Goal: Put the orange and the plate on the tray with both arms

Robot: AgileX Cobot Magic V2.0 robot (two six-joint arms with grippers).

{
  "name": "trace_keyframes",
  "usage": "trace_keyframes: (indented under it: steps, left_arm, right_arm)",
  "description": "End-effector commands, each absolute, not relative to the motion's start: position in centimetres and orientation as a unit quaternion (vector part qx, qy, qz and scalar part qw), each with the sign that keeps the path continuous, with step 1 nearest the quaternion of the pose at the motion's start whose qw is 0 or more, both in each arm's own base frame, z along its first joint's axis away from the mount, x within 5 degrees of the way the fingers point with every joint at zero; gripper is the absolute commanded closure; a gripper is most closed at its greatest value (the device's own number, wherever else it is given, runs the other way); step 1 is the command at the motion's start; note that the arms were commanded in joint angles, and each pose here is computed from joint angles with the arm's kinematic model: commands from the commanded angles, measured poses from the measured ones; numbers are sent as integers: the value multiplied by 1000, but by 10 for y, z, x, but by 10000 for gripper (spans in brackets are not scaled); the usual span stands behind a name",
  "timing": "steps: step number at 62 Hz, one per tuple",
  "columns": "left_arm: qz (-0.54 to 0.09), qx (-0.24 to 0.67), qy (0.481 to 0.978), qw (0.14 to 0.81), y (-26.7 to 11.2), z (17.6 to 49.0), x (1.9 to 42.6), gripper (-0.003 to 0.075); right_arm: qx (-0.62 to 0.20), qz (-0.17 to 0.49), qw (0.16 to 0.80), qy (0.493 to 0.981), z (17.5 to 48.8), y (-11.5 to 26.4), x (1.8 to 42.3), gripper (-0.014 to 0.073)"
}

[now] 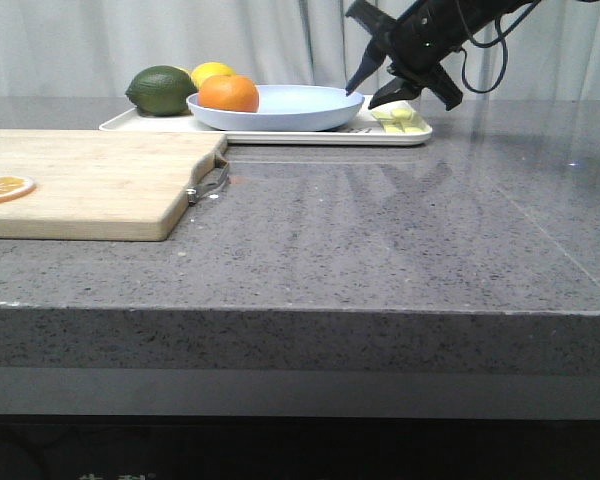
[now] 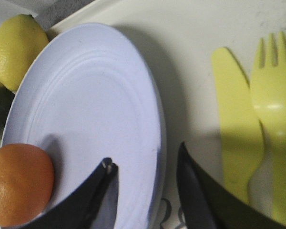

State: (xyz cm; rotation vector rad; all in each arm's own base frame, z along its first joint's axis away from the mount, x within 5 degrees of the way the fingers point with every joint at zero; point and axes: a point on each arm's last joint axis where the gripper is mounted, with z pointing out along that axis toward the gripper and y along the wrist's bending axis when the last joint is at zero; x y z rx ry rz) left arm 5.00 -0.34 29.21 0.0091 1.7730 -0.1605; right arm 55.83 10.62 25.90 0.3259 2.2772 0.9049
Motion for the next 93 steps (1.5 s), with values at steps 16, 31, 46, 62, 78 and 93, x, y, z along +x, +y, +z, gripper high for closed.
trace_keyframes:
  steps: [16, 31, 46, 62, 78, 93]
  left_arm:
    - [-82, 2, 740, 668, -4, 309, 50, 738]
    - [-82, 2, 740, 668, -4, 309, 50, 738]
    - [-82, 2, 740, 668, -4, 309, 50, 738]
    - [-82, 2, 740, 668, -4, 309, 50, 738]
    - [-82, 2, 741, 667, -4, 308, 50, 738]
    - [-82, 2, 741, 667, -4, 308, 50, 738]
  right_arm:
    - [68, 240, 403, 881, 392, 57, 496, 470]
    - [5, 172, 383, 908, 425, 50, 459, 666]
    - [-20, 148, 432, 890, 477, 45, 416, 666]
    - [-6, 42, 397, 917, 490, 23, 347, 666]
    - [-29, 8, 330, 944, 454, 15, 274, 666]
    - [-35, 6, 353, 935, 408, 12, 209, 666]
